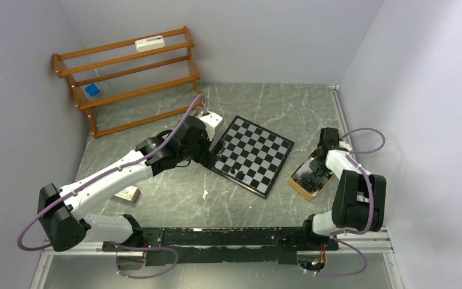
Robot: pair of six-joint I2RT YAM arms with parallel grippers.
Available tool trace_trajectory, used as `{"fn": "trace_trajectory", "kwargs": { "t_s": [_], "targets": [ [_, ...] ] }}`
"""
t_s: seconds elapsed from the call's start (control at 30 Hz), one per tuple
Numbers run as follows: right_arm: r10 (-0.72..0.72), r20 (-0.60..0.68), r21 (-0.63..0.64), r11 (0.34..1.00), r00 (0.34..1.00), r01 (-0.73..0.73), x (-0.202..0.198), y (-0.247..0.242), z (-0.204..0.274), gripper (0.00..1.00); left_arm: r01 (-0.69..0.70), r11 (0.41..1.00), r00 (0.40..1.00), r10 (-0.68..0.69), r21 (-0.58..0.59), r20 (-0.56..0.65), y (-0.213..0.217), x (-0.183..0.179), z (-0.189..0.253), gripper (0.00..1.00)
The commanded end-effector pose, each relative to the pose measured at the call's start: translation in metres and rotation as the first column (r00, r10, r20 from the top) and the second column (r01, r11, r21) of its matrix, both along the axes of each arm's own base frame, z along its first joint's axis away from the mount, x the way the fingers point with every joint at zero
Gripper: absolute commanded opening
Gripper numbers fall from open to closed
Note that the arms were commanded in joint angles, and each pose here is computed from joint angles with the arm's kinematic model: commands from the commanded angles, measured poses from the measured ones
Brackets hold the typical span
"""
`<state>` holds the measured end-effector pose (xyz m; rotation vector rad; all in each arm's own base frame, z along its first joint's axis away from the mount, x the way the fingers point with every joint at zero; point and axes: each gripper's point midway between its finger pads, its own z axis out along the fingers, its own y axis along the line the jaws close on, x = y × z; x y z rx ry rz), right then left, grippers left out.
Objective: Set up the chess pieces on the board
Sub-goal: Pick up the chess piece from the storage box.
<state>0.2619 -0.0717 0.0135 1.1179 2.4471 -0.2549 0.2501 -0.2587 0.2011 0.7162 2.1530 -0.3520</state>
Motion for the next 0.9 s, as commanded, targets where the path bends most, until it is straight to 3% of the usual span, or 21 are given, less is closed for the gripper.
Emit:
{"fn": "trace_trajectory", "kwargs": {
  "t_s": [0.0,0.3,0.5,0.67,0.87],
  "targets": [
    [-0.001,0.041,-0.02,1.0,0.999,0.002,0.011,-0.002,0.009,0.22,0.015,1.0,1.0,-0.014,-0.014,0.014,-0.005,0.0,0.001,0.98],
    [0.093,0.117,-0.113,0.99,0.989,-0.079,0.021,0.0,0.05,0.19,-0.013,1.0,1.0,0.013,-0.014,-0.007,-0.006,0.001,-0.005,0.98],
    [0.282,0.219,-0.192,0.951,0.934,-0.242,0.049,0.048,0.093,0.17,-0.061,0.998,0.997,0.061,-0.003,-0.04,-0.004,0.004,-0.013,0.98],
    [0.454,0.357,-0.223,0.89,0.816,-0.397,0.067,0.102,0.137,0.17,-0.095,0.994,0.988,0.088,-0.056,-0.125,-0.007,0.008,-0.008,0.93],
    [0.704,0.485,-0.265,0.684,0.519,-0.68,0.061,0.197,0.157,0.16,-0.108,0.938,0.946,-0.005,-0.331,-0.325,0.004,0.026,0.019,0.85]
  ]
}}
